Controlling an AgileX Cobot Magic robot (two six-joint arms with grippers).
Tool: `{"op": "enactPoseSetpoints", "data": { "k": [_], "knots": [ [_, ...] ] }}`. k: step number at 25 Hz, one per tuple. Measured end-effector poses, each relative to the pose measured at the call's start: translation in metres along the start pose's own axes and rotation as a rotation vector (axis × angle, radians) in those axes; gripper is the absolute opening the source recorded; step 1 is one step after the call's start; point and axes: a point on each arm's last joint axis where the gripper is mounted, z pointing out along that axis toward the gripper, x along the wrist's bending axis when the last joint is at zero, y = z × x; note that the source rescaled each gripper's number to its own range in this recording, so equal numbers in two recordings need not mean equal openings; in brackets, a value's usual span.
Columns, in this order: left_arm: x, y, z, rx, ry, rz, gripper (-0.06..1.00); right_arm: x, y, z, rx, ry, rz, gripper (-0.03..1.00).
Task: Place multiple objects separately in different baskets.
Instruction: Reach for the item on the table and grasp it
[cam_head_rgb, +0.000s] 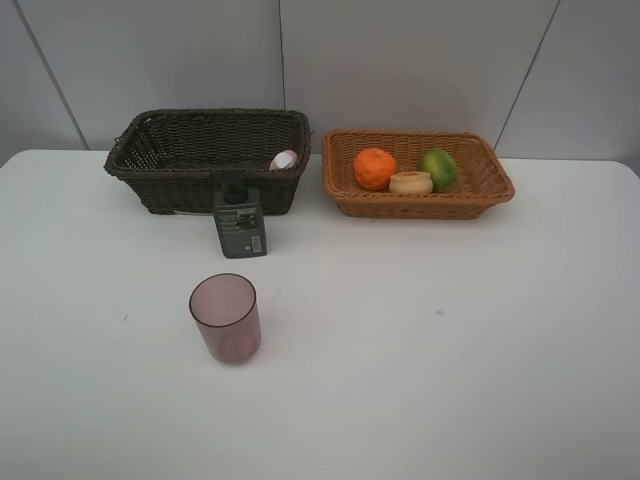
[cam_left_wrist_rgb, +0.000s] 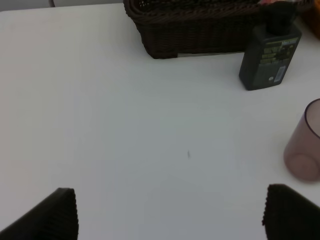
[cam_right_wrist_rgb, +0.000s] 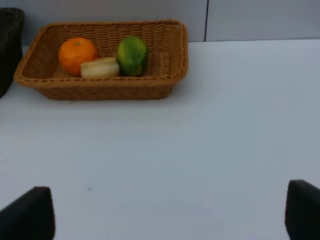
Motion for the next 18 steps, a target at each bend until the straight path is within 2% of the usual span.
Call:
{"op": "enactPoseSetpoints", "data": {
  "k": [5,18],
  "knots": [
    [0.0000,0.0000,0.0000,0.000,0.000,0.000,0.96,0.0003,0.0000,0.0000,-0.001,-0.032,0.013,1.00],
    [0.0000,0.0000,0.0000,0.000,0.000,0.000,0.96,0.0007,0.0000,0.0000,-0.001,-0.028,0.015,1.00]
  ]
}}
